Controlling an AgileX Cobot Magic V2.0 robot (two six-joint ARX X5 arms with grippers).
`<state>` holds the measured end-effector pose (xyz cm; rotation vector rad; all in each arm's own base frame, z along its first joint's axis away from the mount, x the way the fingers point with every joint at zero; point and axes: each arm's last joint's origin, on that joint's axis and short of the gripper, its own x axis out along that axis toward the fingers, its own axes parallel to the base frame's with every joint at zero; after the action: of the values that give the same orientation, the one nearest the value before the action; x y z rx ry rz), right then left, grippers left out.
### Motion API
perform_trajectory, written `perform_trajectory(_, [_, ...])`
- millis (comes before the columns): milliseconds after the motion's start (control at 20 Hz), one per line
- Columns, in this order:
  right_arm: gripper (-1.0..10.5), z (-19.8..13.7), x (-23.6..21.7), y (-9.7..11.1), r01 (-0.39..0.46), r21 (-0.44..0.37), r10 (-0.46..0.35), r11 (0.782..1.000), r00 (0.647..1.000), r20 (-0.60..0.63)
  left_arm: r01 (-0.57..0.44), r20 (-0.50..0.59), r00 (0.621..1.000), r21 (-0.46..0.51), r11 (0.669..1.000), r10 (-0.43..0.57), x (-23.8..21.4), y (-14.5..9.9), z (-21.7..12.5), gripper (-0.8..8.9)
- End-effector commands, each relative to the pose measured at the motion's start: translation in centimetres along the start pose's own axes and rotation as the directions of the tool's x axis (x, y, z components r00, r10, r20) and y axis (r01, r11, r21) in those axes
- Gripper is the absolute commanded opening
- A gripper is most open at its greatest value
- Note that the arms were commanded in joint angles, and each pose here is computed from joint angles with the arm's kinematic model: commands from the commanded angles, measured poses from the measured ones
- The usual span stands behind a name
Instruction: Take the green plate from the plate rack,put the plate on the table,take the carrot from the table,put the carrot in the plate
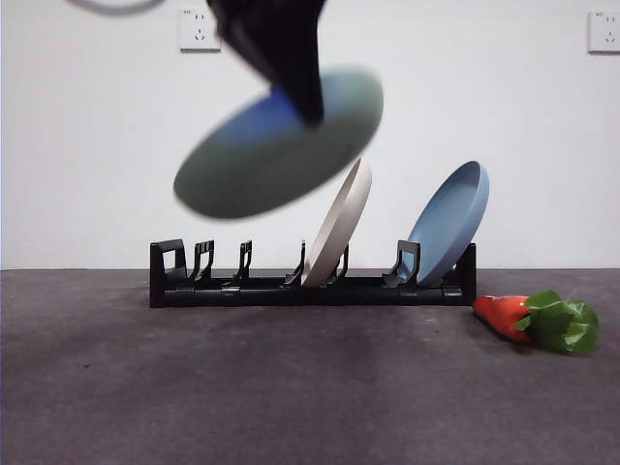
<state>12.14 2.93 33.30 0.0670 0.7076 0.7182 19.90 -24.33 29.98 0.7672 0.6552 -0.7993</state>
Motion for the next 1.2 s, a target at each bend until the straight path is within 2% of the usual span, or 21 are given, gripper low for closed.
perform_trajectory(50, [6.2, 0.1, 0.0, 0.0, 0.000, -0.001, 0.000, 1.000, 1.000, 0.005, -0.035, -0.008, 0.999, 0.089, 0.995, 0.036, 2.8, -1.4, -1.1, -0.06])
perform_trajectory(400, [6.2, 0.1, 0.2, -0.1, -0.001, 0.004, 0.001, 1.000, 1.000, -0.002, -0.024, -0.103, 0.994, 0.168, 0.986, 0.042, 9.7, -4.7, -3.5, -0.06])
perform_trajectory(700, [6.2, 0.2, 0.5, -0.4, 0.000, 0.012, 0.000, 1.000, 1.000, -0.015, 0.039, -0.194, 0.981, 0.187, 0.982, -0.002, 13.1, -6.5, -4.7, -0.03])
perform_trajectory(800, [6.2, 0.3, 0.6, -0.5, 0.000, 0.016, 0.000, 1.000, 1.000, -0.020, 0.076, -0.228, 0.973, 0.147, 0.986, -0.041, 13.3, -6.8, -5.2, 0.54])
perform_trajectory(950, [6.2, 0.5, 0.9, -0.7, 0.000, 0.019, 0.001, 1.000, 1.000, -0.024, 0.080, -0.226, 0.973, 0.103, 0.991, -0.055, 13.3, -6.8, -5.1, 2.62])
perform_trajectory(1200, [6.2, 0.7, 1.8, -1.4, 0.020, 0.036, -0.018, 0.999, 0.998, -0.055, 0.065, -0.200, 0.978, 0.068, 0.996, -0.050, 12.6, -6.6, -4.7, 2.85])
